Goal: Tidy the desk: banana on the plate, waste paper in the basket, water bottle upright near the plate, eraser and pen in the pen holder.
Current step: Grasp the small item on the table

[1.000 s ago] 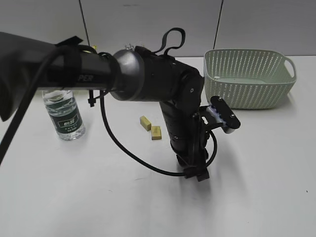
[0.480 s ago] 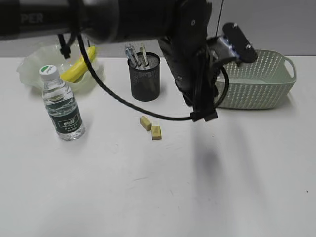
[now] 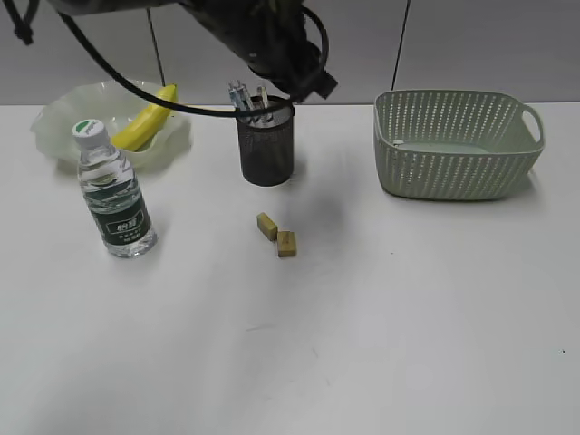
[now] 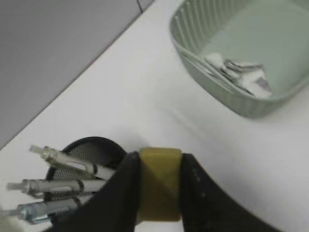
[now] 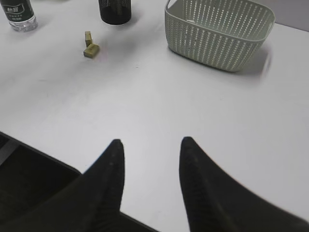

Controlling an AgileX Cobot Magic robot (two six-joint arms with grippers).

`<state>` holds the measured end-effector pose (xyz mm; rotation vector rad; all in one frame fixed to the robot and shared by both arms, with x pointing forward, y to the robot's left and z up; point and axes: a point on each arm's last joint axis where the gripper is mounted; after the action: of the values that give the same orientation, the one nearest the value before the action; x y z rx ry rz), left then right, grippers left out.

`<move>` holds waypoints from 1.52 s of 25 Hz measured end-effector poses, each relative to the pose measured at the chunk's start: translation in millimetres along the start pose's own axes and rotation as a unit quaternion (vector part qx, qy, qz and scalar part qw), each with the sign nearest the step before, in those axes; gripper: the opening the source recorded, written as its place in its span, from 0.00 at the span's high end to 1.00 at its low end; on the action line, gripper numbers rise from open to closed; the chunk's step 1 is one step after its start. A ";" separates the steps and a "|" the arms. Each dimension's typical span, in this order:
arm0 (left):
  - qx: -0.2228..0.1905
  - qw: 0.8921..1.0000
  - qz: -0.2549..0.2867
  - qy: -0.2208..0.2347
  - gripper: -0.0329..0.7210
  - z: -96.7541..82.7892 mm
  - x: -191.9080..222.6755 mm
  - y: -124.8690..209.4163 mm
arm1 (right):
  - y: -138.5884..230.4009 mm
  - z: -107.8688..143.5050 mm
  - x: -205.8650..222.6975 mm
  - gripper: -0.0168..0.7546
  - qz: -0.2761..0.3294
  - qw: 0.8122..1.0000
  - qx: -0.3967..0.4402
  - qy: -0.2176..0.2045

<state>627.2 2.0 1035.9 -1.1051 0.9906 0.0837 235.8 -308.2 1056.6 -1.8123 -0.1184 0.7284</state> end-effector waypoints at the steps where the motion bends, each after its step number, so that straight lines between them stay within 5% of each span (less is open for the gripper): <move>1: -0.029 1.000 -0.011 0.002 0.71 12.1 0.5 -1.0 | 0.0 0.0 0.0 0.57 0.000 1.000 0.000 0.000; 7: -0.198 0.979 -0.052 0.017 0.71 73.8 4.4 2.9 | 0.0 0.0 0.0 0.57 0.000 1.000 0.000 0.000; 10: -0.233 0.971 -0.045 0.013 0.71 91.0 14.6 12.4 | 0.0 0.0 0.0 0.57 0.000 1.000 0.000 0.000; 23: -0.227 0.973 -0.016 0.021 0.71 78.0 48.3 30.0 | -0.1 0.0 0.0 0.57 0.000 1.000 0.000 0.000; 38: -0.226 0.973 -0.046 0.012 0.71 76.8 61.6 31.3 | -0.1 0.0 0.0 0.57 0.000 1.000 0.000 0.000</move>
<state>695.7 52.3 977.2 -1.5709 0.9652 0.2306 235.8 -308.1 1056.7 -1.8122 -0.1192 0.7276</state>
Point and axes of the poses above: a point on each arm's last joint axis where the gripper is mounted, x pointing out along that axis toward the gripper, z along the wrist's bending axis when the last joint is at zero, y = z × x, and after that the axes turned 10 degrees about -x, right-handed
